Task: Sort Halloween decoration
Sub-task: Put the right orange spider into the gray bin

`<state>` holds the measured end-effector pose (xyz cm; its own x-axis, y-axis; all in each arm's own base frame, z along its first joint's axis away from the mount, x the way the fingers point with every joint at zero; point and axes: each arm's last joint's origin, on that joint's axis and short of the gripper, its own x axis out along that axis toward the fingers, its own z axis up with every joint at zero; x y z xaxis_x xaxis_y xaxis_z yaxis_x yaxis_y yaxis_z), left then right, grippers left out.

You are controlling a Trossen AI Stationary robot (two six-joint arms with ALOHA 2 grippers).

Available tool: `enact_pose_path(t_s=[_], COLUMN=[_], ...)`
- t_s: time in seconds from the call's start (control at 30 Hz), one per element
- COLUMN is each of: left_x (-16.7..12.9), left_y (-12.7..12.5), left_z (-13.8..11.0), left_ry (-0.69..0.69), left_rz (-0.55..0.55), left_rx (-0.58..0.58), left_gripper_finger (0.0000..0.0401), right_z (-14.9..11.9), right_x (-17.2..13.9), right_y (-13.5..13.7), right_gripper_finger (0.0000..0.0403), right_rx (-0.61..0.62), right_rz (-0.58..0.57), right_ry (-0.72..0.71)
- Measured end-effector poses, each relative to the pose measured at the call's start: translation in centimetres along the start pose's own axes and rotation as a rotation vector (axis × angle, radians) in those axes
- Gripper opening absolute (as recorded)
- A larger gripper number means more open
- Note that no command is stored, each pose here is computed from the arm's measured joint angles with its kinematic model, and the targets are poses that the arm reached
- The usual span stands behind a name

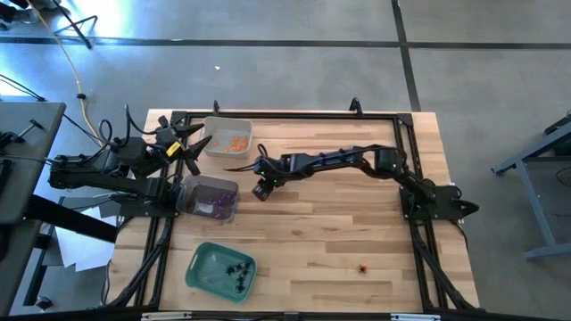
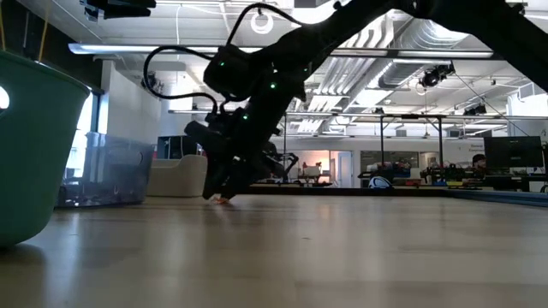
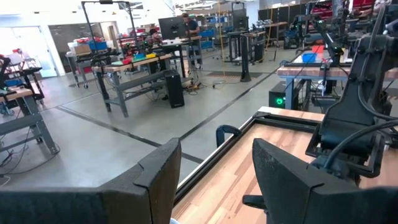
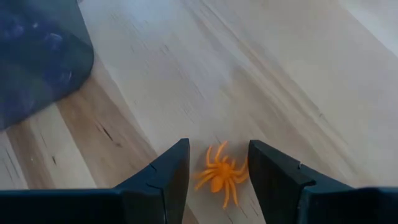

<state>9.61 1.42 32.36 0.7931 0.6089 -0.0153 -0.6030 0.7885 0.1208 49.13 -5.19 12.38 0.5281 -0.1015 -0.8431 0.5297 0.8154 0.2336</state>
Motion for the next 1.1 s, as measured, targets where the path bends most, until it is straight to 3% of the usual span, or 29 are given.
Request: enact_pose_path(t_s=[0.6,1.1], left_x=[0.0,0.0], left_y=[0.0,0.0], left_z=[0.0,0.0], left_ry=[0.000,0.000], left_rz=[0.000,0.001], left_rx=[0.000,0.000], left_gripper_finger=[0.0186,0.0186], right_z=[-0.8,-0.9], right_x=[0.2,-1.3], right_y=[-0.3,-0.4], right_gripper_finger=[0.0152,0.0138], right_rx=[0.041,-0.018], right_rz=[-0.028,-0.106], right_ry=[0.110,0.170])
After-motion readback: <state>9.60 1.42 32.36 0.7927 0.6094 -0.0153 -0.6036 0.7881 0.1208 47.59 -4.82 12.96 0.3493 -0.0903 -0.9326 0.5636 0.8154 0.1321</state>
